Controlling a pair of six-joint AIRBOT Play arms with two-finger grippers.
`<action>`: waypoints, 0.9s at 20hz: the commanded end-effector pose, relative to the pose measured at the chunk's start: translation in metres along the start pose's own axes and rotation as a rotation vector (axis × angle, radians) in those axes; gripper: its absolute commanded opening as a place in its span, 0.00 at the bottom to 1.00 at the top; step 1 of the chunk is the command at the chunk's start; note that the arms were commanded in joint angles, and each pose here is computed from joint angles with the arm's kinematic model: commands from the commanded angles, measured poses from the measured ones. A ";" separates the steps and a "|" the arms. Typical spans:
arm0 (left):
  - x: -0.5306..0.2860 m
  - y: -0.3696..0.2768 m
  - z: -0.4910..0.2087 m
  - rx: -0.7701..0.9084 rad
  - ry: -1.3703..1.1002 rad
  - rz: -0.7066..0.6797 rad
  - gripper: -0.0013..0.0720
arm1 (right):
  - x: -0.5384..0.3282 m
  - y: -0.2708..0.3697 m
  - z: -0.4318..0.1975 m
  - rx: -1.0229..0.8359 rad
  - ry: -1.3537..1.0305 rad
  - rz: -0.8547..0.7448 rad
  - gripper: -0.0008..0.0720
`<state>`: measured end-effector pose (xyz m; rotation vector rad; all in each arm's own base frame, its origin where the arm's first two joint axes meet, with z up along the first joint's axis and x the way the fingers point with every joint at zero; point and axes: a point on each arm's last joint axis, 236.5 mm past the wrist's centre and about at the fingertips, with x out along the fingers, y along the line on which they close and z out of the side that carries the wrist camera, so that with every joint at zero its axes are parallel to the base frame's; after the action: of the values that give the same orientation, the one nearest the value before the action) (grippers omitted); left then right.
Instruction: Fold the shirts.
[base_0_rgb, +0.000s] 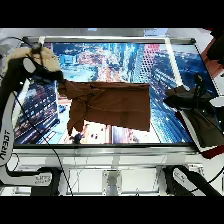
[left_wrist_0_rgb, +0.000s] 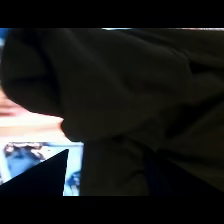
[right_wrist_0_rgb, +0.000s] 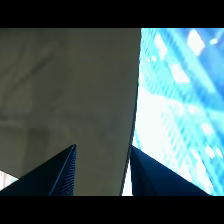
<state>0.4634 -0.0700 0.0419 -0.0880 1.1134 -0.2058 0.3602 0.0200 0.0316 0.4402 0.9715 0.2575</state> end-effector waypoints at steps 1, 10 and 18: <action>0.032 -0.066 -0.068 0.185 0.183 -0.149 0.70 | 0.006 -0.001 -0.008 0.011 0.012 0.002 0.54; 0.116 -0.065 -0.114 0.215 0.248 0.134 0.71 | 0.006 0.001 -0.010 0.010 0.021 0.007 0.54; 0.113 -0.044 -0.099 0.202 0.207 0.236 0.03 | 0.006 0.000 -0.011 0.003 0.027 0.003 0.54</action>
<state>0.4102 -0.1383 -0.0975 0.2336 1.3156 -0.1457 0.3552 0.0241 0.0223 0.4438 0.9919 0.2623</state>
